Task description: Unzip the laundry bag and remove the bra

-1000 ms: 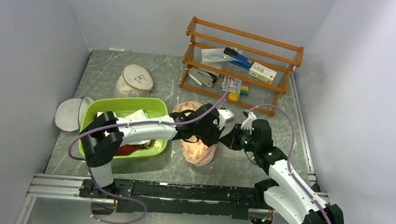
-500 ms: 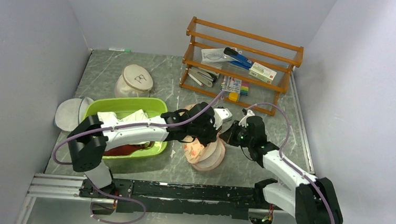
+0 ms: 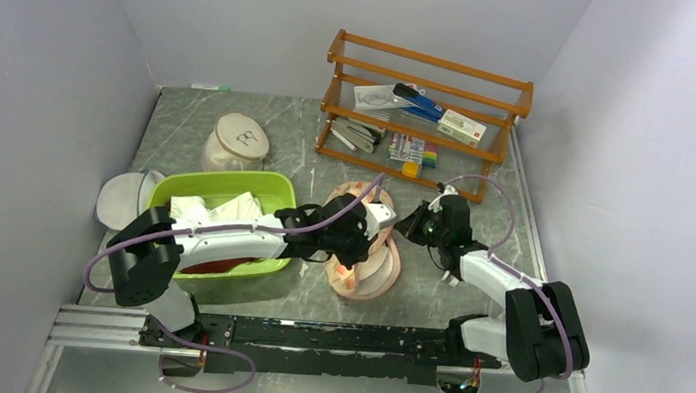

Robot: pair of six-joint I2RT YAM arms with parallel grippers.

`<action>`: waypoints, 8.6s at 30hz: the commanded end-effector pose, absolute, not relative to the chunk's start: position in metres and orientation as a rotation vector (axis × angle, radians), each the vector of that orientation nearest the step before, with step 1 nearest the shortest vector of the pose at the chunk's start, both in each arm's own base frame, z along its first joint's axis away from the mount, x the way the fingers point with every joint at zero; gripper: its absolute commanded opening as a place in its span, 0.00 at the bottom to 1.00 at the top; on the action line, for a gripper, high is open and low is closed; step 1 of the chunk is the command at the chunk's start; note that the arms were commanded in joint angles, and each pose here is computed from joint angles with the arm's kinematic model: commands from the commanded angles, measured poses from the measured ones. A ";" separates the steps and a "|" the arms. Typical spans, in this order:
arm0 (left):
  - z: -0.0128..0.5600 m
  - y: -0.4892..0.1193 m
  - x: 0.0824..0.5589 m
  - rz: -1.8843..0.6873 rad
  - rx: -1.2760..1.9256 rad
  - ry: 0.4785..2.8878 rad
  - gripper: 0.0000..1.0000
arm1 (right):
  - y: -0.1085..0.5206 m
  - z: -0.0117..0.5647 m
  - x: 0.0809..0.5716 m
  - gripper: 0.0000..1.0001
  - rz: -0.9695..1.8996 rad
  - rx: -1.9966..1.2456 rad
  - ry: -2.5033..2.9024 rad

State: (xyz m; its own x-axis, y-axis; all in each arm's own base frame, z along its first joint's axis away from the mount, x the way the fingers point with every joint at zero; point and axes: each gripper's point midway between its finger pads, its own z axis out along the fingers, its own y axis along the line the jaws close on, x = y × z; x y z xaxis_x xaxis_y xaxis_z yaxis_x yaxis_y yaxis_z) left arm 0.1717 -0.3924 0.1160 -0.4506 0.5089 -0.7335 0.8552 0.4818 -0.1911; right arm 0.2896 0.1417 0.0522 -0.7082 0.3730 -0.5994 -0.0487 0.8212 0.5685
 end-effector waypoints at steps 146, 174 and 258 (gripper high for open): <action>0.136 -0.464 0.227 -0.842 1.123 2.103 0.69 | 0.138 0.136 0.319 0.00 0.835 0.078 2.157; 0.122 -0.479 0.252 -0.807 0.876 2.118 0.82 | 0.140 0.152 0.305 0.00 0.881 0.088 2.132; 0.221 -0.352 0.346 -0.826 0.775 2.074 0.07 | 0.116 0.119 0.325 0.00 0.729 0.046 2.238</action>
